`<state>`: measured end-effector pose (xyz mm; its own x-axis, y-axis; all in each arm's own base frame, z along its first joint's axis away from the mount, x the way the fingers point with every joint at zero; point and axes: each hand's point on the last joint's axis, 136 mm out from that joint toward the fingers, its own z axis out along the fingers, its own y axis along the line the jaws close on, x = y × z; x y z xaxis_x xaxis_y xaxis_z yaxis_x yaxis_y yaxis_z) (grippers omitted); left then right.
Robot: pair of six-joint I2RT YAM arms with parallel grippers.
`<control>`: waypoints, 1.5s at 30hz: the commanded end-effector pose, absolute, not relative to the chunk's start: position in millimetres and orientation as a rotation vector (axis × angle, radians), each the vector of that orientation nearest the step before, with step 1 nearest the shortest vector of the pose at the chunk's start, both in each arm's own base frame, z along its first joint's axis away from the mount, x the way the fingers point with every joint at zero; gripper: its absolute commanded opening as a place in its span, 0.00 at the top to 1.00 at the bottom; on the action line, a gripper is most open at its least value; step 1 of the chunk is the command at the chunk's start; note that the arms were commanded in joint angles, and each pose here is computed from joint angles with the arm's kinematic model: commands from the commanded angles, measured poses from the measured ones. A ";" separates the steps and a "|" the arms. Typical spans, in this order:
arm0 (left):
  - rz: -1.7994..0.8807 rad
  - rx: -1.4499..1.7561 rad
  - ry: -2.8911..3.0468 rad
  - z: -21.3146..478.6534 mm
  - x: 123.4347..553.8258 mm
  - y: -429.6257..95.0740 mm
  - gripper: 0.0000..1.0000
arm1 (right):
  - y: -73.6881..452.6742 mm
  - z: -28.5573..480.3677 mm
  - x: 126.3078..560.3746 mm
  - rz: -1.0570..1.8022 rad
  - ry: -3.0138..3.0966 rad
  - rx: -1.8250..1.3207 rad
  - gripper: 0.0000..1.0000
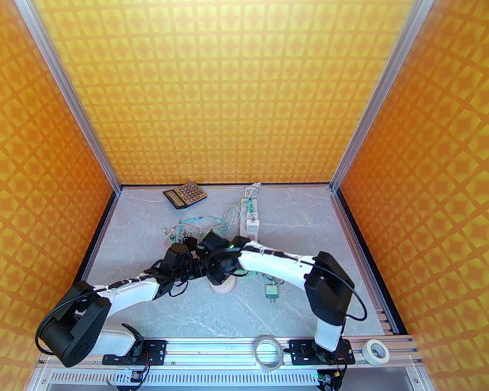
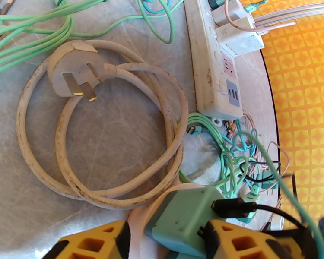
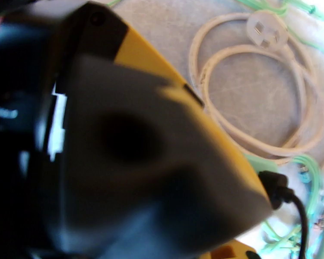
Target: Pull the plug off the socket
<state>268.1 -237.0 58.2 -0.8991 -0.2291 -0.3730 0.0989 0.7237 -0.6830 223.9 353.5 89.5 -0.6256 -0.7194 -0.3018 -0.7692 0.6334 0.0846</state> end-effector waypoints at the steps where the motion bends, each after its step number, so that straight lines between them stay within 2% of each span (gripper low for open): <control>1: -0.533 -0.125 3.138 -58.4 144.4 -166.7 0.50 | 438.4 126.2 195.8 0.646 2.293 -1.428 0.84; 12: -0.529 -0.124 3.141 -59.2 142.6 -165.9 0.50 | 395.9 140.9 264.9 0.920 2.438 -0.994 0.84; 18: -0.527 -0.126 3.142 -59.3 142.9 -165.8 0.50 | 392.8 137.4 263.1 0.765 2.437 -1.079 0.84; 25: -0.522 -0.124 3.145 -60.9 144.4 -166.8 0.50 | 415.6 131.5 222.8 0.587 2.334 -1.350 0.83; 29: -0.522 -0.119 3.145 -61.0 145.3 -167.6 0.50 | 428.0 126.1 203.7 0.614 2.328 -1.422 0.83; 38: -0.517 -0.117 3.148 -61.5 144.1 -166.9 0.50 | 391.2 137.0 258.3 0.754 2.471 -1.076 0.84; 45: -0.507 -0.117 3.156 -62.7 142.8 -165.7 0.50 | 378.2 137.3 270.9 0.708 2.525 -1.001 0.84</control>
<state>277.2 -243.3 58.9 -0.8920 -0.2394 -0.3835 0.0989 0.7244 -0.6823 241.4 337.0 93.8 -0.7112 -0.6515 -0.2642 -0.7029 0.6663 0.2491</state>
